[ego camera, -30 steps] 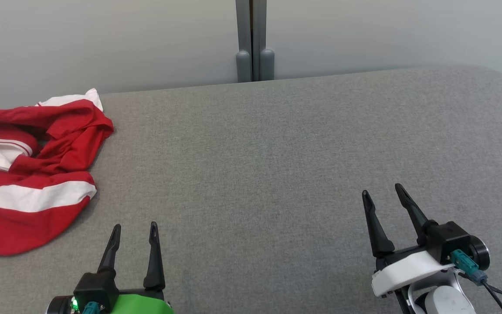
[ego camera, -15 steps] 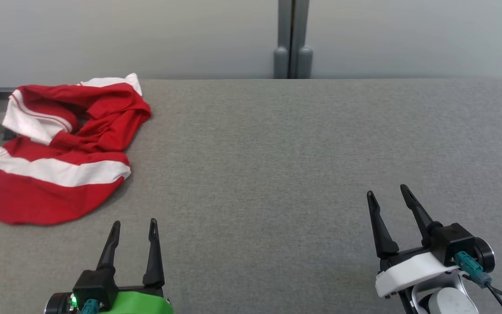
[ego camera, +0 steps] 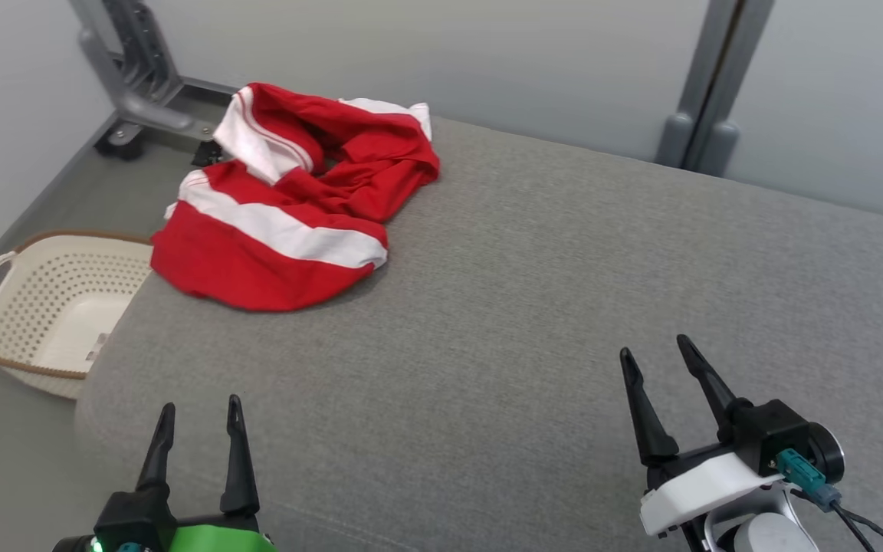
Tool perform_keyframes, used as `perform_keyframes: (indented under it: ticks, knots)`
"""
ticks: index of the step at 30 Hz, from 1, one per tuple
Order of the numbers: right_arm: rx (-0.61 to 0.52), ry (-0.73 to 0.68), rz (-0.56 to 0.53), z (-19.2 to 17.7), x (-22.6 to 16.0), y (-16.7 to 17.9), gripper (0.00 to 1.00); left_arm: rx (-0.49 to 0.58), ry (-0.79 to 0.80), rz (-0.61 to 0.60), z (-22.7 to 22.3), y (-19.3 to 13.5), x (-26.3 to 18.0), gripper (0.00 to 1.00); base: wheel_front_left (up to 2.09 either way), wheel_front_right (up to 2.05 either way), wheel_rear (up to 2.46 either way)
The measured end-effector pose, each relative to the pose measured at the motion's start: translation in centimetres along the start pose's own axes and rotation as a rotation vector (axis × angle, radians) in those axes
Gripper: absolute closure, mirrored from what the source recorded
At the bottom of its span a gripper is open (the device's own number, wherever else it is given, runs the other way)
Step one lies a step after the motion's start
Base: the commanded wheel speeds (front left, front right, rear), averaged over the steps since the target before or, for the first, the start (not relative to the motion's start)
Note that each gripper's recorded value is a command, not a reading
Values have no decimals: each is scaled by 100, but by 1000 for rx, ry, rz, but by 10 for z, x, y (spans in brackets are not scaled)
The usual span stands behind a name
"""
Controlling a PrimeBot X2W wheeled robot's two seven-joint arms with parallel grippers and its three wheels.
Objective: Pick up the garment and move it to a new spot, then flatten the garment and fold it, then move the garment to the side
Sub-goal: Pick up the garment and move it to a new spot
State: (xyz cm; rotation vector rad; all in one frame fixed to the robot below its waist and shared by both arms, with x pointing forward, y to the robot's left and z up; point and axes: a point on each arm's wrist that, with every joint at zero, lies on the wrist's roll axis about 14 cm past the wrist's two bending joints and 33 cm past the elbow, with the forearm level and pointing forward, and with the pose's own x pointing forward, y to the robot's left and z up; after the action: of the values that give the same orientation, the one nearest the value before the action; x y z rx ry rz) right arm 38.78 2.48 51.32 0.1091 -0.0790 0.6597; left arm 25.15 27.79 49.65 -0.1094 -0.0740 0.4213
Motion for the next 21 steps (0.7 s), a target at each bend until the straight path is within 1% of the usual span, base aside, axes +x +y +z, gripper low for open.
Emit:
perform_keyframes:
  ticks: [4,8,12,17,19,21]
  knots:
    - [4,-1,80,-1,15,24,0,-3,-18,75,6,21,-11,0,0,0,0]
    - [4,7,117,-5,22,34,0,-4,-20,110,8,28,-17,0,0,0,0]
    - [1,17,107,-10,23,30,0,-4,-13,121,7,31,-16,0,0,0,0]
    - [-21,17,81,-11,22,18,0,4,-30,153,14,41,-8,0,0,0,0]
    - [-27,19,66,-14,22,12,0,28,-63,144,25,42,4,0,0,0,0]
    - [-37,20,52,-16,24,5,0,80,-116,112,44,41,23,0,0,0,0]
